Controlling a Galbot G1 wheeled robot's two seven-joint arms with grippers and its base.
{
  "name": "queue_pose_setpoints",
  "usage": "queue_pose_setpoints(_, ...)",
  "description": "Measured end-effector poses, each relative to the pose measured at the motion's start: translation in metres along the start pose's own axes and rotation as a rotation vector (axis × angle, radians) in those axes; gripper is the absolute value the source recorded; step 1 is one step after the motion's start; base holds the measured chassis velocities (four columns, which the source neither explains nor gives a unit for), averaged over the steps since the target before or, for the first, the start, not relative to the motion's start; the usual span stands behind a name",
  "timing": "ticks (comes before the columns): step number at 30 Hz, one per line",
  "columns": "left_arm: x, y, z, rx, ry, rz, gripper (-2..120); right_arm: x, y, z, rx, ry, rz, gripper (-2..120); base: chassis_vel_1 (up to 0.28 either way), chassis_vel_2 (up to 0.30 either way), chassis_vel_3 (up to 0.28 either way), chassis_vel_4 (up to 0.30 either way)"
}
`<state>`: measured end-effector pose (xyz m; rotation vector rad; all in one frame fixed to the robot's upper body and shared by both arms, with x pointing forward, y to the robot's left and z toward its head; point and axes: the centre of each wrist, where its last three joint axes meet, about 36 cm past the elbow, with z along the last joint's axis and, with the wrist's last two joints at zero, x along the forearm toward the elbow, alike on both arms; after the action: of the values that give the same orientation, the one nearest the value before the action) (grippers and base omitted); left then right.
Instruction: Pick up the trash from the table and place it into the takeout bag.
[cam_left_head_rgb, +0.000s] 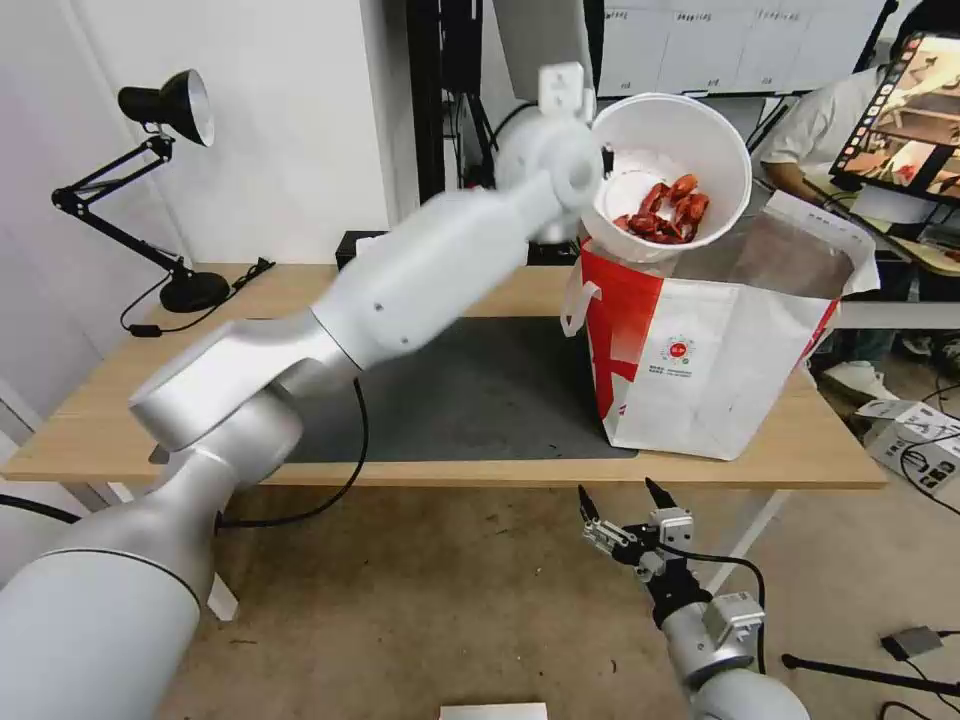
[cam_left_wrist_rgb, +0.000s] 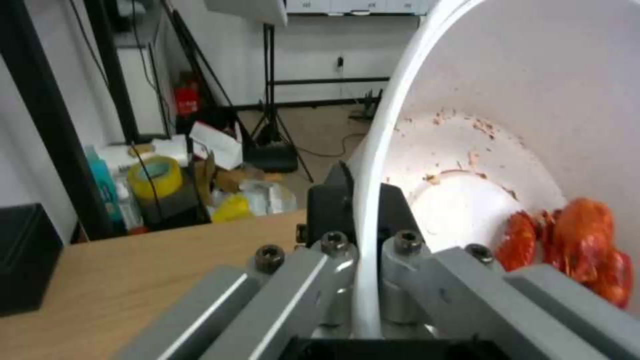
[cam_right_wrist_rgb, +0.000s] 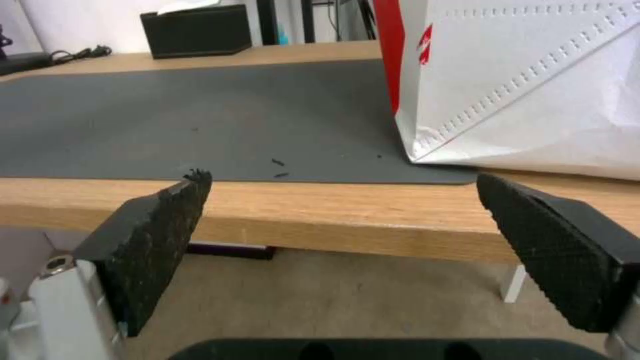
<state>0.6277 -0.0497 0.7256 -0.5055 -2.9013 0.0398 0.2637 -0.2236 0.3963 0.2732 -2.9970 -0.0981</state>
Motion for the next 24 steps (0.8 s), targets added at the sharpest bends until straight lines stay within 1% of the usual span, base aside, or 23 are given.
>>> queue_pose_setpoints(2, 0.003, 0.002, 0.009, -0.022, -0.001, 0.019, 0, 0.000, 0.000, 0.000, 0.000, 0.000, 0.000, 100, 0.000, 0.000, 0.000, 0.000)
queue_pose_setpoints(3, 0.005, 0.005, 0.013, -0.023, 0.005, 0.043, 0, 0.000, 0.000, 0.000, 0.000, 0.000, 0.000, 100, 0.000, 0.000, 0.000, 0.000)
queue_pose_setpoints(5, 0.007, 0.007, 0.016, -0.020, 0.014, 0.055, 0, 0.000, 0.000, 0.000, 0.000, 0.000, 0.000, 100, 0.000, 0.000, 0.000, 0.000)
queue_pose_setpoints(6, 0.009, 0.009, 0.017, -0.003, 0.032, 0.069, 0, 0.000, 0.000, 0.000, 0.000, 0.000, 0.000, 100, 0.000, 0.000, 0.000, 0.000)
queue_pose_setpoints(7, 0.009, 0.009, 0.017, -0.003, 0.032, 0.069, 0, 0.000, 0.000, 0.000, 0.000, 0.000, 0.000, 100, 0.000, 0.000, 0.000, 0.000)
queue_pose_setpoints(9, 0.011, 0.008, 0.017, 0.025, 0.067, 0.091, 0, 0.000, 0.000, 0.000, 0.000, 0.000, 0.000, 100, 0.000, 0.000, 0.000, 0.000)
queue_pose_setpoints(11, 0.011, 0.008, 0.017, 0.031, 0.078, 0.099, 0, 0.000, 0.000, 0.000, 0.000, 0.000, 0.000, 100, 0.000, 0.000, 0.000, 0.000)
queue_pose_setpoints(13, 0.012, 0.005, 0.015, 0.049, 0.096, 0.123, 0, 0.000, 0.000, 0.000, 0.000, 0.000, 0.000, 100, 0.000, 0.000, 0.000, 0.000)
queue_pose_setpoints(14, 0.012, 0.005, 0.015, 0.049, 0.096, 0.123, 0, 0.000, 0.000, 0.000, 0.000, 0.000, 0.000, 100, 0.000, 0.000, 0.000, 0.000)
queue_pose_setpoints(17, 0.015, -0.004, 0.011, 0.072, 0.140, 0.175, 0, 0.000, 0.000, 0.000, 0.000, 0.000, 0.000, 100, 0.000, 0.000, 0.000, 0.000)
queue_pose_setpoints(22, 0.017, -0.012, 0.010, 0.063, 0.170, 0.208, 1, 0.000, 0.000, 0.000, 0.000, 0.000, 0.000, 100, 0.000, 0.000, 0.000, 0.000)
queue_pose_setpoints(24, 0.019, -0.017, 0.011, 0.050, 0.188, 0.218, 10, 0.000, 0.000, 0.000, 0.000, 0.000, 0.000, 100, 0.000, 0.000, 0.000, 0.000)
